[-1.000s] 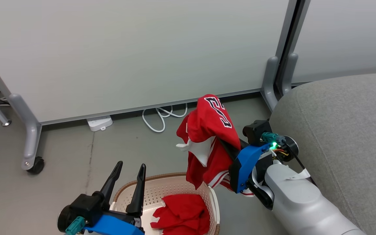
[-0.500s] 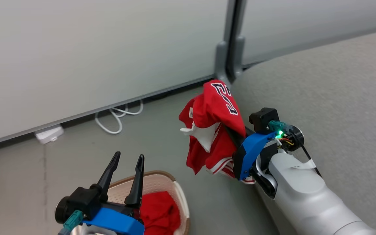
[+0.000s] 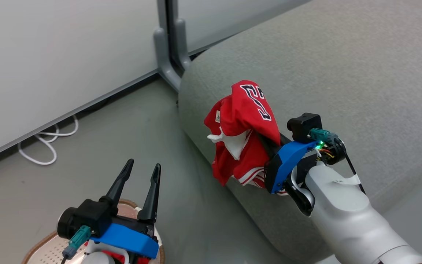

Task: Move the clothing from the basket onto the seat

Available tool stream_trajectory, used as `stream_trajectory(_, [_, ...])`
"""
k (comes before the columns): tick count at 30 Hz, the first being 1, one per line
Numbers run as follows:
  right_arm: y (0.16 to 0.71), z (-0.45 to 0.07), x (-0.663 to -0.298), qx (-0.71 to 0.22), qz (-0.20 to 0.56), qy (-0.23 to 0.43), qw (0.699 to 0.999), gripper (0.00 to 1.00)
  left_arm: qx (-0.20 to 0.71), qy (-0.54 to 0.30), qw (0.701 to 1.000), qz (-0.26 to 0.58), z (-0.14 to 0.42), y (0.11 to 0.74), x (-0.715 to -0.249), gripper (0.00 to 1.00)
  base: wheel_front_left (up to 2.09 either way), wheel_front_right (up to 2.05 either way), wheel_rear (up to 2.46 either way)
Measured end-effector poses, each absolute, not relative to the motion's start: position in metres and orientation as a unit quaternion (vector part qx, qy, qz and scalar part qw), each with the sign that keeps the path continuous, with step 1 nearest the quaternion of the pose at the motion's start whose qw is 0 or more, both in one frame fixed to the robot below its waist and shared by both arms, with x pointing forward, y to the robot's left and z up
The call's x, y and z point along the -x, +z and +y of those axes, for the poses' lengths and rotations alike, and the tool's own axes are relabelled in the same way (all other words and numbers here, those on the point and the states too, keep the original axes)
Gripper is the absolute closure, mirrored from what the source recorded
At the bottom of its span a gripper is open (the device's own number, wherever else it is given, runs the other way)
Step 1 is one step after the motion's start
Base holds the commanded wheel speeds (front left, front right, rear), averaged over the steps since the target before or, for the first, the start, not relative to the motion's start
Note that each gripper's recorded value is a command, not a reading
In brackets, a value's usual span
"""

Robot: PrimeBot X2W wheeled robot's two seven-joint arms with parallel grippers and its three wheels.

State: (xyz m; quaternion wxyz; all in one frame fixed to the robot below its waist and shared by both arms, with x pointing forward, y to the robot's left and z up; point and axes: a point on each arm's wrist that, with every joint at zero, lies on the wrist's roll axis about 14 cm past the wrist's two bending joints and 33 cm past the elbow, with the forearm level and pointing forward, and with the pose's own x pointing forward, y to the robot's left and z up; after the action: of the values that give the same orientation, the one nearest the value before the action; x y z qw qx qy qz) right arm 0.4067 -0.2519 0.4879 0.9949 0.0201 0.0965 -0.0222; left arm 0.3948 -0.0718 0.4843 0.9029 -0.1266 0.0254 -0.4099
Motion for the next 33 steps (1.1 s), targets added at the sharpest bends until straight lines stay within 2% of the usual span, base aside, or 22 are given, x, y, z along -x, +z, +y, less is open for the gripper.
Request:
stream_trajectory(8, [0.48,-0.276,-0.396,-0.024,0.105,-0.06,0.992,1.0,0.132,-0.44,0.887,0.038,-0.094,0.476,-0.394,0.0,0.0,0.0,0.0])
stream_trajectory(16, [0.492,-0.289,-0.406,-0.03,0.09,-0.079,0.992,1.0,0.128,-0.444,0.886,0.043,-0.094,0.469,-0.396,0.0,0.0,0.0,0.0])
stream_trajectory(20, [0.538,-0.325,-0.438,-0.007,0.045,-0.11,0.993,1.0,0.127,-0.45,0.884,0.03,-0.098,0.473,-0.403,0.0,0.0,0.0,0.0])
stream_trajectory(27, [0.604,-0.423,-0.473,0.049,-0.004,-0.2,0.978,1.0,0.133,-0.433,0.891,0.022,-0.084,0.462,-0.43,0.0,0.0,0.0,0.0])
stream_trajectory(33, [0.589,-0.471,-0.496,0.068,0.012,-0.252,0.965,1.0,0.138,-0.419,0.898,0.013,-0.071,0.448,-0.457,0.0,0.0,0.0,0.0])
